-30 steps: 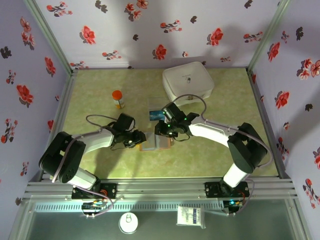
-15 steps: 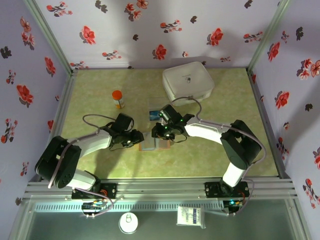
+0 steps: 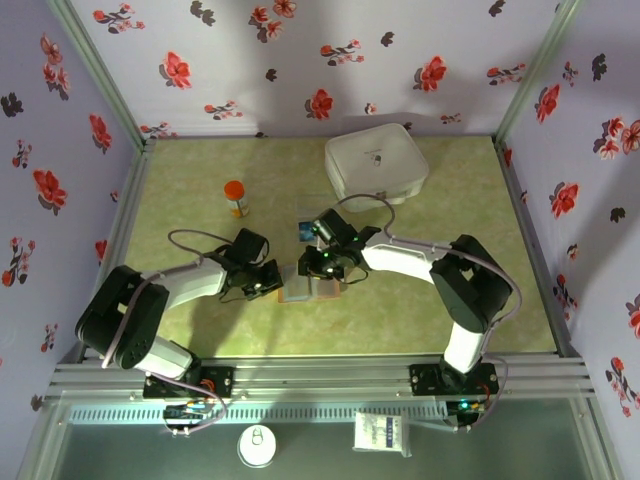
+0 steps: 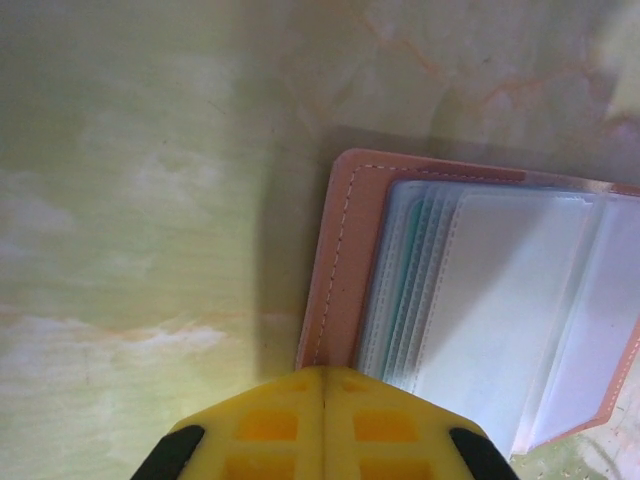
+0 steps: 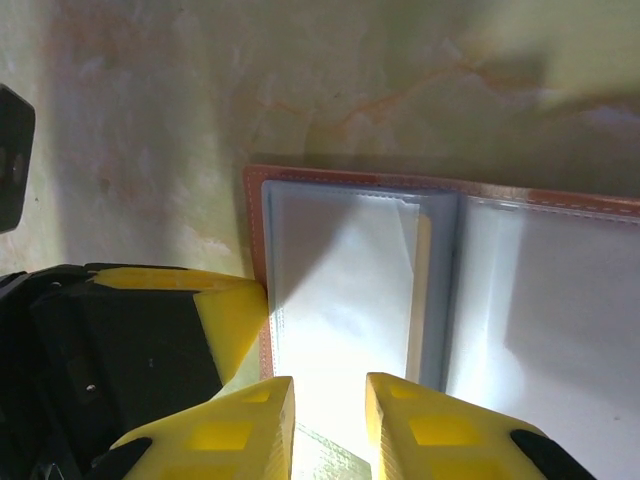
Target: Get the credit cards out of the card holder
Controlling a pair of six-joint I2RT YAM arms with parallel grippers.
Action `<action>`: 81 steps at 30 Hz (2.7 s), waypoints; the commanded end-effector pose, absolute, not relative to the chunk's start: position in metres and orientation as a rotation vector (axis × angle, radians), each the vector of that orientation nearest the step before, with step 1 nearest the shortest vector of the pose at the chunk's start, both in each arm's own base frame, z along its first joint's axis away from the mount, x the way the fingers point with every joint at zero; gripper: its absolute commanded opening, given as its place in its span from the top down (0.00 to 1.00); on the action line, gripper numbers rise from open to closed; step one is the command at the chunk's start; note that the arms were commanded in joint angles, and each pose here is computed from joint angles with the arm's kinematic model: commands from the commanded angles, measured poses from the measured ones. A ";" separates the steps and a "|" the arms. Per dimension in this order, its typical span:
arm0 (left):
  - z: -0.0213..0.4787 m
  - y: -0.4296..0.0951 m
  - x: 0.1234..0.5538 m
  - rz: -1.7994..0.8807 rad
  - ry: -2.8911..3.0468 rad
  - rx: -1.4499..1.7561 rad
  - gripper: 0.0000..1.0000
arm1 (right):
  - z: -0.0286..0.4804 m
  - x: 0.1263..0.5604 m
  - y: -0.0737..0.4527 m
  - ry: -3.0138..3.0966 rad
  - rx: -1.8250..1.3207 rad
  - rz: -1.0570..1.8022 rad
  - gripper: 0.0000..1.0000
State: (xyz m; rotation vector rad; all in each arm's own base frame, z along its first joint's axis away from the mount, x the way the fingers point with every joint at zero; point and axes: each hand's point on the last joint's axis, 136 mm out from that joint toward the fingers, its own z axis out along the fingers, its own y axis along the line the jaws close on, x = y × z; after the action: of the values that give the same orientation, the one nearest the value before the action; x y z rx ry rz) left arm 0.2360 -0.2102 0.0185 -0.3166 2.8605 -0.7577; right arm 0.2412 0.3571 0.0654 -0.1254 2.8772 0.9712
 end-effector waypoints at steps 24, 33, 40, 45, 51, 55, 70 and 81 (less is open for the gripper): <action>0.007 -0.198 0.225 -0.683 2.908 -0.302 1.00 | 0.043 0.236 0.362 2.947 -0.151 0.884 0.74; 0.008 -0.197 0.225 -0.686 2.900 -0.309 1.00 | 0.042 0.237 0.347 2.953 -0.167 0.774 0.75; 0.006 -0.194 0.224 -0.673 2.909 -0.314 1.00 | 0.045 0.237 0.346 2.945 -0.163 0.770 0.76; 0.005 -0.194 0.225 -0.666 2.913 -0.308 1.00 | 0.061 0.239 0.361 2.888 -0.159 0.908 0.77; 0.005 -0.194 0.225 -0.665 2.915 -0.305 1.00 | 0.061 0.239 0.376 2.871 -0.137 1.029 0.78; 0.006 -0.193 0.225 -0.662 2.917 -0.308 1.00 | 0.050 0.237 0.375 2.903 -0.129 1.019 0.78; 0.003 -0.190 0.225 -0.648 2.926 -0.310 1.00 | 0.026 0.237 0.344 2.969 -0.133 0.777 0.78; 0.005 -0.190 0.226 -0.648 2.923 -0.310 1.00 | 0.019 0.238 0.337 2.981 -0.116 0.752 0.78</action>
State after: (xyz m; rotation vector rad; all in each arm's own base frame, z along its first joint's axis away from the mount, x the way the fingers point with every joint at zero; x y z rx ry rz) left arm 0.2371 -0.2070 0.0180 -0.2898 2.8589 -0.7559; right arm 0.2410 0.3498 0.0317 -0.1109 2.9504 0.8299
